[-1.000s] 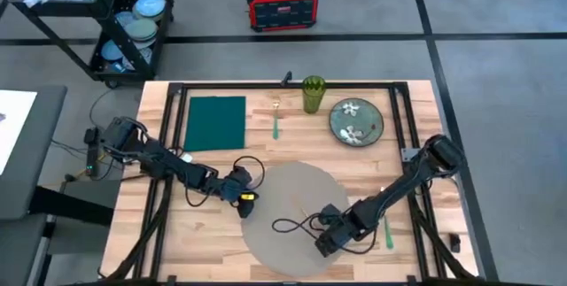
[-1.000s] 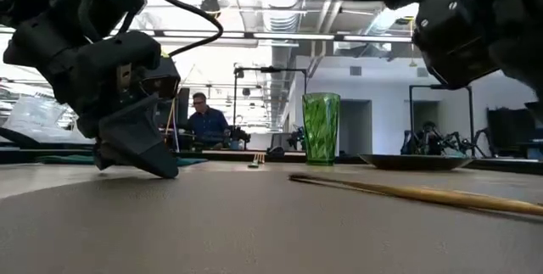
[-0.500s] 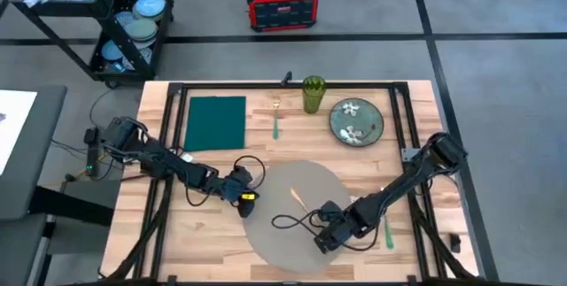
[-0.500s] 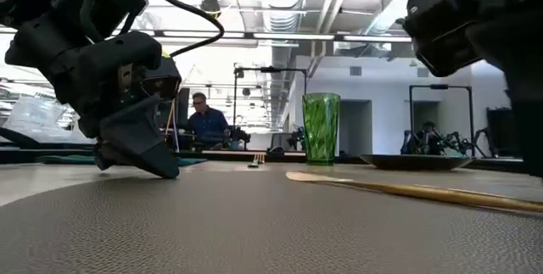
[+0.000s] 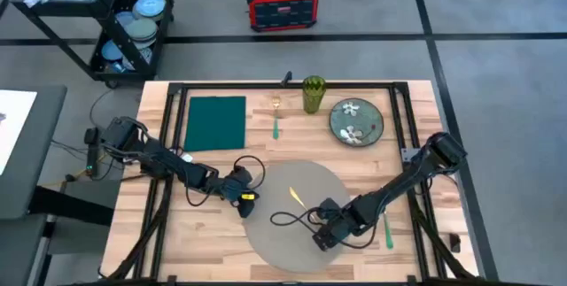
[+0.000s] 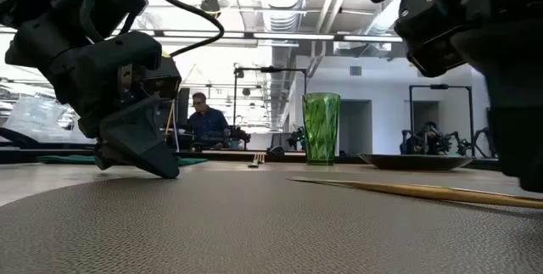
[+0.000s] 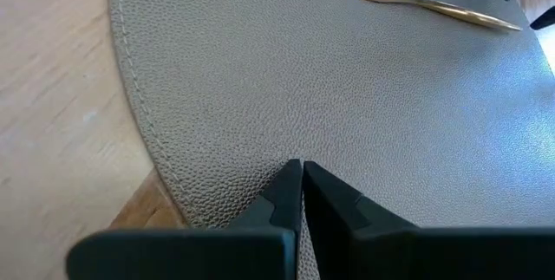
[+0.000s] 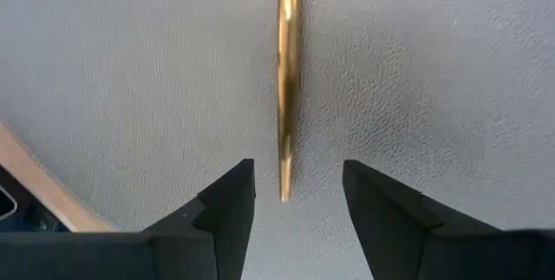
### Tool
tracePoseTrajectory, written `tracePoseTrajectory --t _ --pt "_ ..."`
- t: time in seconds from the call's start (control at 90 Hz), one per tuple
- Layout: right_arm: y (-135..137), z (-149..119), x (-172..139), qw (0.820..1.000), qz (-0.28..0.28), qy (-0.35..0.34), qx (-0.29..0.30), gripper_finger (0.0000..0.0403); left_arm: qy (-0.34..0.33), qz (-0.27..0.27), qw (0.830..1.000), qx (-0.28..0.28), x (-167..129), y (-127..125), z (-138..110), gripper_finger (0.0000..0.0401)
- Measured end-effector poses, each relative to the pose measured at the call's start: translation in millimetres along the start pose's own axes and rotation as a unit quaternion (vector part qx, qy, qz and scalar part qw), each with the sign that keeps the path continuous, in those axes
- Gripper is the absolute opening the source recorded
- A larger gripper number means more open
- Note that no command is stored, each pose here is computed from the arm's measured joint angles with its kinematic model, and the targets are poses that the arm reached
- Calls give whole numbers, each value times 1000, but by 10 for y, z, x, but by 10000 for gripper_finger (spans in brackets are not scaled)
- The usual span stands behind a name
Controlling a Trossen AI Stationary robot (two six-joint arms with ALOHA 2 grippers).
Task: Set table place
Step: Move the knife on the gray placemat
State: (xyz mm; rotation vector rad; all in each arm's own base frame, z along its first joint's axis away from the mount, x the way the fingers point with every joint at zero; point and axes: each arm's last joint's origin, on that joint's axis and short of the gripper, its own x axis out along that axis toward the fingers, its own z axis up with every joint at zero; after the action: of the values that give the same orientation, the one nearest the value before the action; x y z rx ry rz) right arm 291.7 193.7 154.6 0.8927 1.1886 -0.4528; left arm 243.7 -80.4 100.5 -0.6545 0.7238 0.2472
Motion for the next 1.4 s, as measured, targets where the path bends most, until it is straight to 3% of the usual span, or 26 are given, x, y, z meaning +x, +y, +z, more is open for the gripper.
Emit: tracePoseTrajectory --t 0.411,0.733,1.133,1.4 --pt "22 -14 291 1000 3 23 -5 162 -2 3 1000 2 2 10 3 0" --pt "-20 -10 304 998 -13 39 -37 82 -5 8 1000 -6 15 45 49 0" --pt "-39 -9 346 996 -20 48 -71 64 -4 7 1000 4 20 58 66 0" --pt "-71 13 345 995 -34 57 -80 6 -4 8 1000 5 22 63 72 0"
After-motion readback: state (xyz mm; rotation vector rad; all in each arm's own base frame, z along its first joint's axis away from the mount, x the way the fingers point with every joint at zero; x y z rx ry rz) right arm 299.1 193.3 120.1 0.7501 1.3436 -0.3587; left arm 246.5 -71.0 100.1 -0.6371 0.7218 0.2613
